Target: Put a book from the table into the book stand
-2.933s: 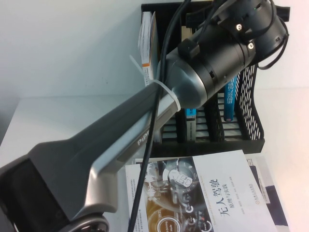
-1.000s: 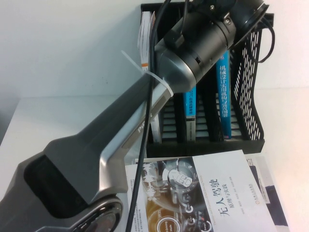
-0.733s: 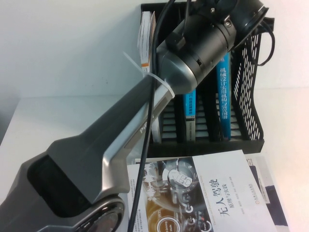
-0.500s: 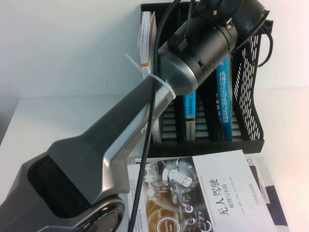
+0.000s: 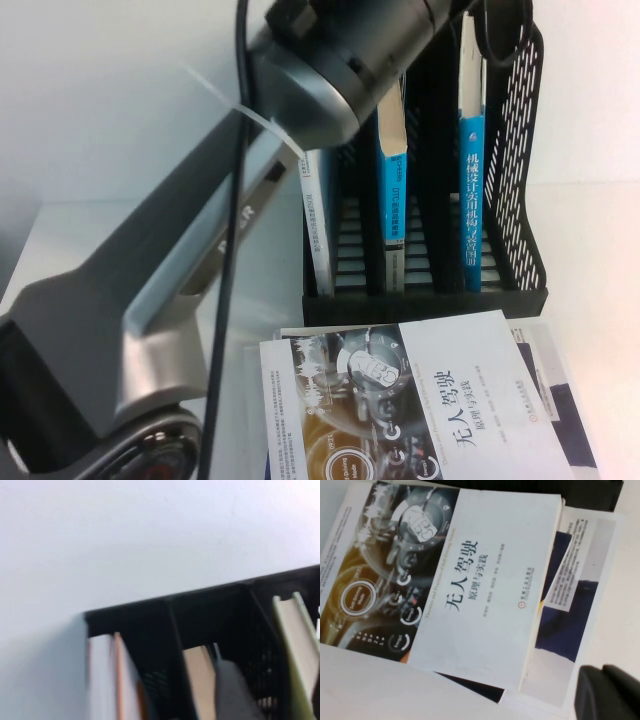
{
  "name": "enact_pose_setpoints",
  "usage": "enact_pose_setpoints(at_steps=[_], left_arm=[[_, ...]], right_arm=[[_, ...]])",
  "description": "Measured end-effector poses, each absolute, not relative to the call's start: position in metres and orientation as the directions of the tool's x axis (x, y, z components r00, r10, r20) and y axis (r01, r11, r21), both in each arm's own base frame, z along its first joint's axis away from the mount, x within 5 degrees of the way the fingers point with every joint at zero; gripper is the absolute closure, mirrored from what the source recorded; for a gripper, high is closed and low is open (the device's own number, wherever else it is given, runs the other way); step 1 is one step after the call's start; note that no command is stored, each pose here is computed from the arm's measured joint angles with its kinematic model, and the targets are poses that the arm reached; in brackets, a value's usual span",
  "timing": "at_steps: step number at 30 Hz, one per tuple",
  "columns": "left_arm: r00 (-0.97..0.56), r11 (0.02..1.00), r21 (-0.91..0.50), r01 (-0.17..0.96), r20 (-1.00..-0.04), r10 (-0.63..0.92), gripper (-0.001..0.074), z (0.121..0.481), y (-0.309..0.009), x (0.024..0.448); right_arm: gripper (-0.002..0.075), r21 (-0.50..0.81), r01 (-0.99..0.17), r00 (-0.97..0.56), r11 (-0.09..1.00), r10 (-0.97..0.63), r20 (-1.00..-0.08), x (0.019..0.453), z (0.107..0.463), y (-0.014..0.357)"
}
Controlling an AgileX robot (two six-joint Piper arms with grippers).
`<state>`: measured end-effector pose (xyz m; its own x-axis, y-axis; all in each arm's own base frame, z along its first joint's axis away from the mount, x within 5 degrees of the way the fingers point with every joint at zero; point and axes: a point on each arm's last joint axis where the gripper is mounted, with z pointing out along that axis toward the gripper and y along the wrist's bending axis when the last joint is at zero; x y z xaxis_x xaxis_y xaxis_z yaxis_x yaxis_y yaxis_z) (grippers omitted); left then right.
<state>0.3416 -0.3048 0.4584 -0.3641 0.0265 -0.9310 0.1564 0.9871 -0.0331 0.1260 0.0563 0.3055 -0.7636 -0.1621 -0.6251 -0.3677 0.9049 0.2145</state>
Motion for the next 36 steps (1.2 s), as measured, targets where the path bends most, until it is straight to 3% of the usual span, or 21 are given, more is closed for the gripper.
enact_pose_setpoints(at_steps=[4, 8, 17, 22, 36], left_arm=[[-0.371, 0.989, 0.019, 0.149, -0.926, 0.073, 0.0638, 0.479, -0.286, 0.327], [-0.397, 0.984, -0.010, 0.176, -0.916, 0.062, 0.0718, 0.500, -0.270, 0.308], [-0.359, 0.941, -0.077, 0.329, -0.932, 0.049, 0.0734, 0.548, -0.239, 0.265], [-0.338, 0.927, -0.087, 0.364, -0.940, 0.044, 0.0735, 0.565, -0.222, 0.246], [-0.422, 0.916, -0.007, 0.401, -0.889, 0.178, 0.0736, 0.535, -0.195, 0.219]], right_arm=[[0.0729, 0.173, -0.370, -0.758, 0.913, -0.189, -0.625, 0.126, 0.305, 0.053], [0.0729, 0.150, -0.373, -0.731, 0.916, -0.190, -0.656, 0.121, 0.309, 0.050], [0.0729, 0.036, -0.273, -0.598, 0.961, -0.141, -0.789, 0.086, 0.303, 0.026], [0.0727, 0.070, -0.211, -0.541, 0.975, -0.057, -0.839, 0.072, 0.285, 0.019], [0.0729, 0.096, -0.179, -0.610, 0.979, -0.034, -0.791, 0.064, 0.267, 0.017]])
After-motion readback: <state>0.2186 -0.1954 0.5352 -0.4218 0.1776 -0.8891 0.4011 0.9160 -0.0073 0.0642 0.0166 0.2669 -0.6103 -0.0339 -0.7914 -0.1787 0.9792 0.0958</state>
